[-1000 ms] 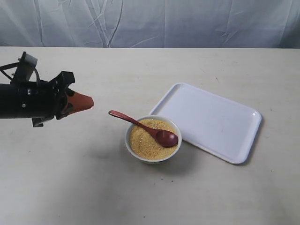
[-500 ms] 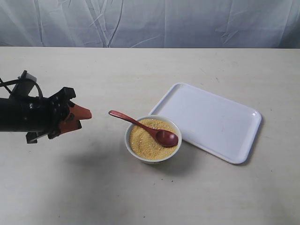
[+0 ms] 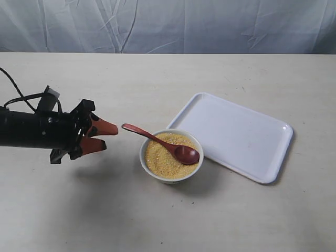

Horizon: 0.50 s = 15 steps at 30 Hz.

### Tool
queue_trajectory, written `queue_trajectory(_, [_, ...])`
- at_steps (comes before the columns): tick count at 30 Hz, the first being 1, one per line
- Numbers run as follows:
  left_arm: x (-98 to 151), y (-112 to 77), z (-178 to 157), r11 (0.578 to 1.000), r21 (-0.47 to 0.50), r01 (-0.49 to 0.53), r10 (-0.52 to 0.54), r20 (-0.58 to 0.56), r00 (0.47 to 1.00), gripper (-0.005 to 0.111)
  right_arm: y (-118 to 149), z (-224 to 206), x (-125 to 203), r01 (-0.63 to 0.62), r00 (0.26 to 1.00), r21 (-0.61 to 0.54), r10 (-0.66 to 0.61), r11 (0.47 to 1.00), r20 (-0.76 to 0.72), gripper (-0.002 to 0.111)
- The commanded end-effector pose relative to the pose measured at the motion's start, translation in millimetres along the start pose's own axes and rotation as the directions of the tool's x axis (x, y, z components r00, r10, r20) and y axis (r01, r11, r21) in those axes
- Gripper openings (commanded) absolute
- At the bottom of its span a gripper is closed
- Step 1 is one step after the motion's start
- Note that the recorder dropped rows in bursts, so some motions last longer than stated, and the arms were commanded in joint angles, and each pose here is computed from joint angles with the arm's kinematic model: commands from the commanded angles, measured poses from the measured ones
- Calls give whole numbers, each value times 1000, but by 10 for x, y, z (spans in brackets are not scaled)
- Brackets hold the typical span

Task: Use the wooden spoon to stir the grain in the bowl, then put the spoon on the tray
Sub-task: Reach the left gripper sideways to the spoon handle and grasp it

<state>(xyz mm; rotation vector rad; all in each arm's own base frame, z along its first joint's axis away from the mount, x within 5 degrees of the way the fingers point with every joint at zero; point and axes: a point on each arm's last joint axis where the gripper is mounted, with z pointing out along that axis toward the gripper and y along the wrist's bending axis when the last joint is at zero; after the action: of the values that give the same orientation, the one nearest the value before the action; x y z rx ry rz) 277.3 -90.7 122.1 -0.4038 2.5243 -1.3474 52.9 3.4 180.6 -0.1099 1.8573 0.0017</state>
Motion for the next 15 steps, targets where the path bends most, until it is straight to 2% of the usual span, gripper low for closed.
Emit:
queue_trajectory(1, [-33, -4, 76, 999, 34, 5, -4, -20, 1000, 52, 0, 1, 0, 0, 1000, 1, 0, 1000, 15, 0])
queue_trajectory(5, [-55, -111, 163, 996, 82, -27, 31, -49, 998, 52, 0, 1, 0, 0, 1000, 1, 0, 1000, 15, 0])
queue_trajectory(9, [-118, -162, 241, 997, 25, -68, 69, -19, 997, 52, 0, 1, 0, 0, 1000, 1, 0, 1000, 15, 0])
queue_trajectory(15, [-159, -269, 367, 995, 44, -94, 95, -33, 995, 52, 0, 1, 0, 0, 1000, 1, 0, 1000, 15, 0])
